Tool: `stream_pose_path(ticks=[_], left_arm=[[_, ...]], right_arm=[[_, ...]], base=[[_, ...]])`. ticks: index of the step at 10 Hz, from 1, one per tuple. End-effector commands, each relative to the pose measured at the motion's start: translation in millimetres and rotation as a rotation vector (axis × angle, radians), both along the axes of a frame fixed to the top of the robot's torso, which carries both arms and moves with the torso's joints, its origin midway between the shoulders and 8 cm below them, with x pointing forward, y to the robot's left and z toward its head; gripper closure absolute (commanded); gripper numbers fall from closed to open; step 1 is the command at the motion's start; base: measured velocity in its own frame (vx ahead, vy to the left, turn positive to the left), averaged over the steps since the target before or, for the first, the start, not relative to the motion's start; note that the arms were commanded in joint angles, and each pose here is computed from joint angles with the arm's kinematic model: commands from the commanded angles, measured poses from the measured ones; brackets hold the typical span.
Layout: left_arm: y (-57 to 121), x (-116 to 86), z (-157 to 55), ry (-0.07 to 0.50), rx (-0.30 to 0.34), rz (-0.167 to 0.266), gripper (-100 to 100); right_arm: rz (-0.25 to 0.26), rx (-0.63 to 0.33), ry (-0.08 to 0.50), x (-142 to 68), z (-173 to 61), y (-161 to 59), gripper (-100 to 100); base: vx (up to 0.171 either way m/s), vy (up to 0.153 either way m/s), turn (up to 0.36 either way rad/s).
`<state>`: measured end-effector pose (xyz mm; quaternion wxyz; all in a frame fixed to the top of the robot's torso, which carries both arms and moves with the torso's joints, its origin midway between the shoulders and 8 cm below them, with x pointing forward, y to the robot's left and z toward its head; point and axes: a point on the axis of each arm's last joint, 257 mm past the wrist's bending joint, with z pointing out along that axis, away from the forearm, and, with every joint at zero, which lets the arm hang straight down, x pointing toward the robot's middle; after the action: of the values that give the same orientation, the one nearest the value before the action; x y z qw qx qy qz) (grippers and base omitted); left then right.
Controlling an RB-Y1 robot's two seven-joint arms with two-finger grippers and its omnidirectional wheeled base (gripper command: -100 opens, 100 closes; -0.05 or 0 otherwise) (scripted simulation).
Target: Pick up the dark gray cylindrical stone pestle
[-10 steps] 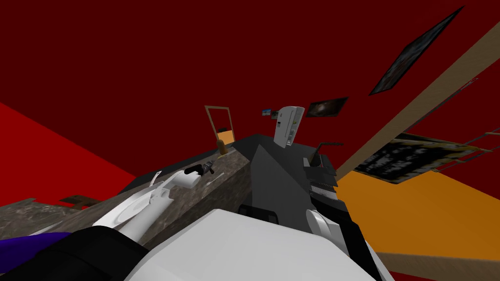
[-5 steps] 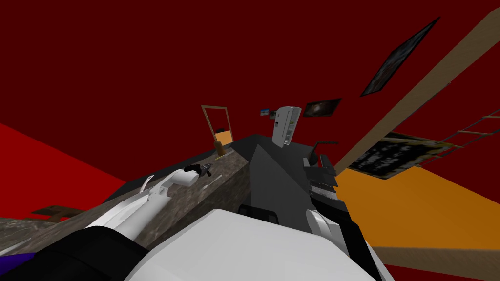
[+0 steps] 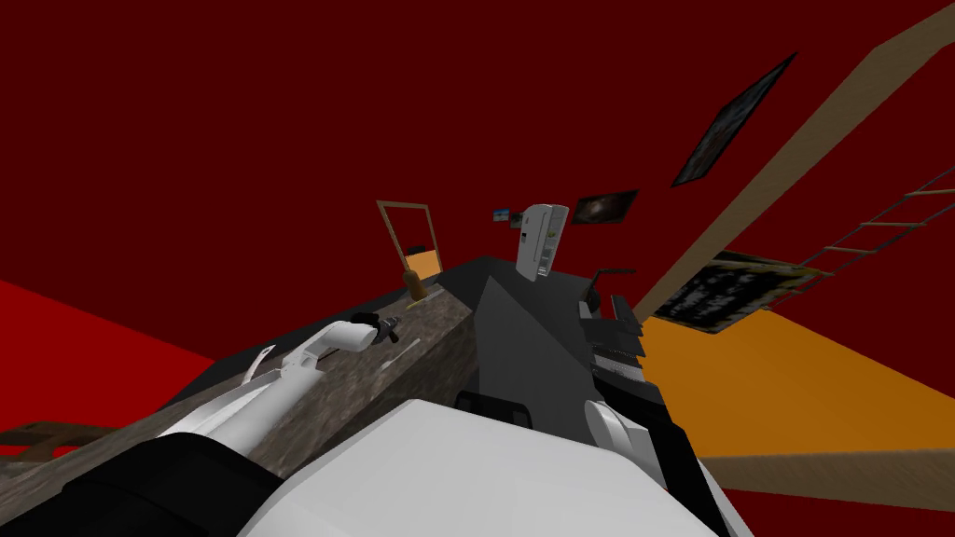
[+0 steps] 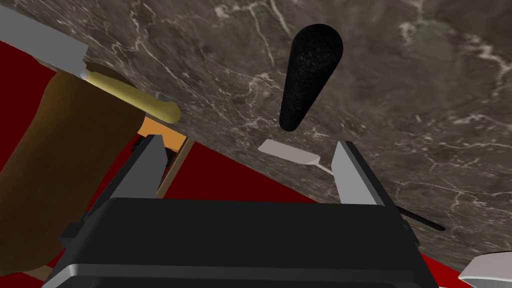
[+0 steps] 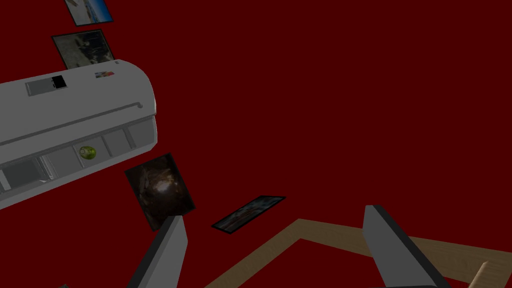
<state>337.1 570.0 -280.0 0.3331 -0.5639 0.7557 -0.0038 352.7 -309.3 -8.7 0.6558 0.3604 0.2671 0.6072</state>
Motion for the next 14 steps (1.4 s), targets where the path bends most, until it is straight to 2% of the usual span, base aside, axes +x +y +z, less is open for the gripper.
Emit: stream_pose_path(ticks=[1,2,5,6,8,12,13,14], left_arm=[[10.0,-18,-12,0.081,-0.017,0.013,-100],[10.1,-19,-13,0.088,-0.018,0.016,-100],[18.9,-48,-28,0.221,-0.057,0.028,-100],[18.9,-49,-29,0.227,-0.058,0.03,-100],[21.1,-66,-36,0.299,-0.087,0.033,-100],[19.7,-92,-48,0.406,-0.145,0.032,-100],[19.9,-86,-46,0.385,-0.134,0.033,-100],[19.5,-88,-46,0.391,-0.136,0.033,0]], right_arm=[[0.0,0.0,0.0,0,0,0,0],[0.0,0.0,0.0,0,0,0,0],[0.0,0.0,0.0,0,0,0,0],[0.0,0.0,0.0,0,0,0,0],[0.0,0.0,0.0,0,0,0,0],[0.0,0.0,0.0,0,0,0,0],[0.0,0.0,0.0,0,0,0,0],[0.0,0.0,0.0,0,0,0,0]], base=[[0.026,0.025,-0.151],[0.023,0.028,-0.043],[0.024,0.035,-0.112],[0.014,0.034,-0.05],[0.018,0.025,-0.087],[0.014,0.035,-0.09],[-0.008,0.006,-0.025],[0.0,0.0,0.0]])
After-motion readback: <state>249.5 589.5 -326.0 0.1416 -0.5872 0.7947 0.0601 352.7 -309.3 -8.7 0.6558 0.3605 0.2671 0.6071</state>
